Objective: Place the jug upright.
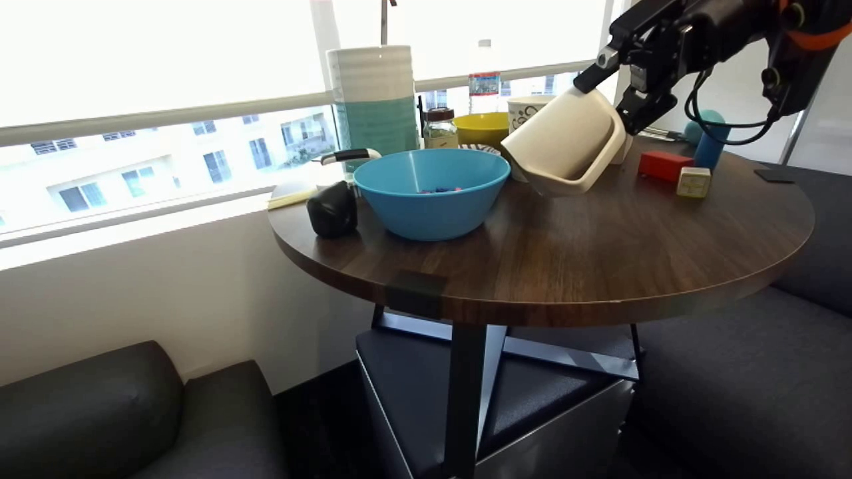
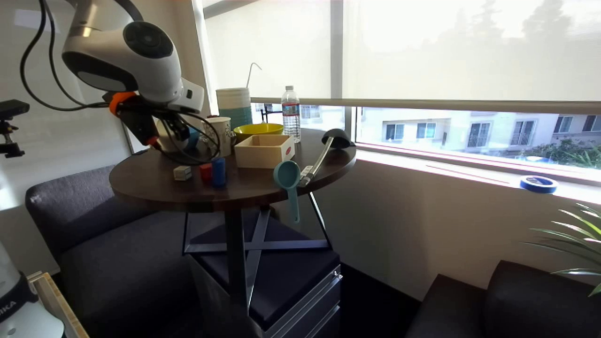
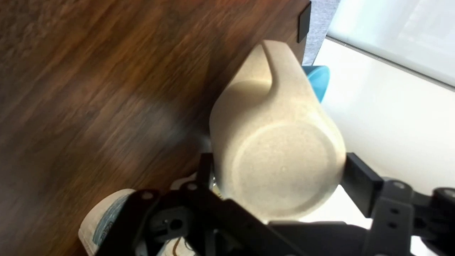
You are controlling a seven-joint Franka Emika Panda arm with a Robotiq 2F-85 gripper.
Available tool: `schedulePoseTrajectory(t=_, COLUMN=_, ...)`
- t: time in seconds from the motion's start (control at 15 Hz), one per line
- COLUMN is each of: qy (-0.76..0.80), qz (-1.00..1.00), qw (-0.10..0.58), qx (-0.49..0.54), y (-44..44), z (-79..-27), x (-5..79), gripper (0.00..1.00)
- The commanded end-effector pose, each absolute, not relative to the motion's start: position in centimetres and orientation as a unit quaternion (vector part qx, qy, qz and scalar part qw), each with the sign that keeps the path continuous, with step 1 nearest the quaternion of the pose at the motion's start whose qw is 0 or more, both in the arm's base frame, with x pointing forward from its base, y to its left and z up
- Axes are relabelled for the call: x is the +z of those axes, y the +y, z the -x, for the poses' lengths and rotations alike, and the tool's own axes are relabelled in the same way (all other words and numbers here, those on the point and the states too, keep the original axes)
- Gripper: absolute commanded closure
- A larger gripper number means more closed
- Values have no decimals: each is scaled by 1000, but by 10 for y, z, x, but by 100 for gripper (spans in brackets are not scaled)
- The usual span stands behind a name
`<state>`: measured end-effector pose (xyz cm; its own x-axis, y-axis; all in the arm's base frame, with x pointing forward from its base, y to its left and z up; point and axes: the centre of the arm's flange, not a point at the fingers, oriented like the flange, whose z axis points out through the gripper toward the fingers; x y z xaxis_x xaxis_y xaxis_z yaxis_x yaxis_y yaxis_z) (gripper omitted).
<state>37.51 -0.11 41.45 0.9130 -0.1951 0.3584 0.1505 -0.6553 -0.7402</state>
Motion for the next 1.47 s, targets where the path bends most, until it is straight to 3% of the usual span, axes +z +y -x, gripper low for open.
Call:
schedulePoseTrajectory(t=0.0, qy=20, qz=880, qw=425, qx=-212, y=2, z=-381, x=402, gripper=37)
schedulePoseTrajectory(t=0.53, qy=37, qz=884, qw=419, qx=-205, y=-2, z=-381, x=393, gripper=35)
schedulePoseTrajectory(t=0.67, qy=38, qz=884, qw=418, qx=-204, y=-3, z=-380, x=392, gripper=31)
schedulePoseTrajectory(t=0.73, qy=39, qz=885, qw=417, qx=-204, y=-4, z=-380, x=392, gripper=12)
schedulePoseTrajectory(t=0.8, qy=39, qz=886, qw=416, qx=-203, y=-4, z=-380, x=392, gripper=8)
schedulePoseTrajectory(t=1.4, qy=50, qz=887, qw=411, qx=-203, y=-13, z=-376, x=394, gripper=0)
